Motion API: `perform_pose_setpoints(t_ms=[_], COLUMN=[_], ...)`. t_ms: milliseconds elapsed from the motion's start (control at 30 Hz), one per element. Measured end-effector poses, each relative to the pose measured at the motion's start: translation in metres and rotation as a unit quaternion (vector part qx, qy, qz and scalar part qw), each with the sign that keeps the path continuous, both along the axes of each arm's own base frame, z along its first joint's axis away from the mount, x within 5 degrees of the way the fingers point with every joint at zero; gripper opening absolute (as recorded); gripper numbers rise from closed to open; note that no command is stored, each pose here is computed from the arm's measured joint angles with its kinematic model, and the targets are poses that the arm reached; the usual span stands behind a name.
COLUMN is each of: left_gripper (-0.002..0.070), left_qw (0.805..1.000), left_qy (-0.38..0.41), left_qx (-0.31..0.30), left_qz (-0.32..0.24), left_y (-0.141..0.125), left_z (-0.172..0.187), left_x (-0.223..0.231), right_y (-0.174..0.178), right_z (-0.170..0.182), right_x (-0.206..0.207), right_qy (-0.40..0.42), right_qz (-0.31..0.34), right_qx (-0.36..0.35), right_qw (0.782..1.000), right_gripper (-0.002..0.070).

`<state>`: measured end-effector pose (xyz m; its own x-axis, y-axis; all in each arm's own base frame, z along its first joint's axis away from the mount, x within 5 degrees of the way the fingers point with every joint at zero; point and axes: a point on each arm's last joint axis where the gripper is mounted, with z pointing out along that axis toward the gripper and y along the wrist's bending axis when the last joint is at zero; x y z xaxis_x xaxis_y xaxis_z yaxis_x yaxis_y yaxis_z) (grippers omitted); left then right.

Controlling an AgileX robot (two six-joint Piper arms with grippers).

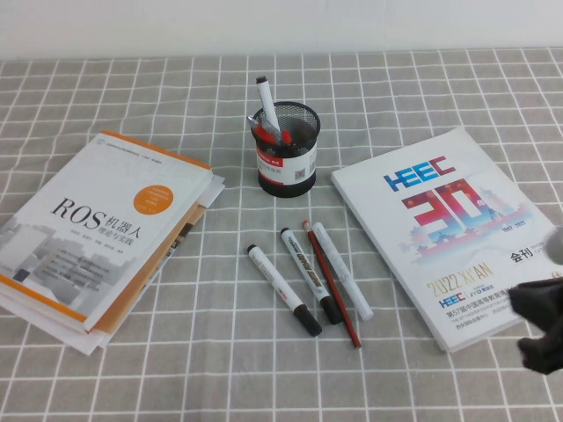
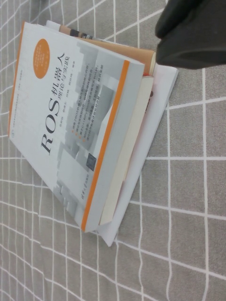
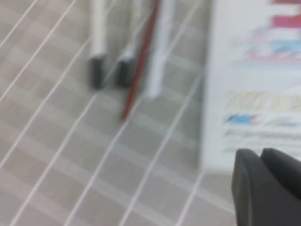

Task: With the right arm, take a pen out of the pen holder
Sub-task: 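Take a marker out of the pen holder and lay it on the table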

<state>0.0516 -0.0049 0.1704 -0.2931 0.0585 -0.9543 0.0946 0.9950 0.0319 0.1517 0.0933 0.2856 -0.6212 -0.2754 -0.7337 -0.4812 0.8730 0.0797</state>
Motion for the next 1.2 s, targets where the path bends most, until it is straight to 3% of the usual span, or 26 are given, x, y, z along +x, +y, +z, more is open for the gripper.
perform_pose_setpoints(t_ms=[167, 433, 767, 933, 1200], left_gripper=[-0.0003, -0.0003, -0.0003, -0.0003, -0.0003], left_qw=[1.000, 1.000, 1.000, 1.000, 1.000], left_qy=[0.000, 0.000, 0.000, 0.000, 0.001], left_qx=[0.000, 0.000, 0.000, 0.000, 0.000], left_qz=[0.000, 0.000, 0.000, 0.000, 0.000], left_y=[0.000, 0.000, 0.000, 0.000, 0.000], left_z=[0.000, 0.000, 0.000, 0.000, 0.000], left_x=[0.000, 0.000, 0.000, 0.000, 0.000], right_y=[-0.032, -0.073, -0.087, -0.088, -0.087], right_z=[-0.046, -0.089, -0.098, -0.100, -0.112], right_x=[-0.013, -0.057, -0.086, -0.095, -0.099], right_qy=[-0.086, -0.176, -0.271, -0.278, -0.214], right_qz=[-0.074, -0.174, -0.229, -0.227, -0.227], right_qx=[0.043, 0.068, 0.089, 0.092, 0.080], right_qw=[0.993, 0.966, 0.931, 0.929, 0.947], right_gripper=[-0.0012, -0.0012, -0.0012, -0.0012, -0.0012])
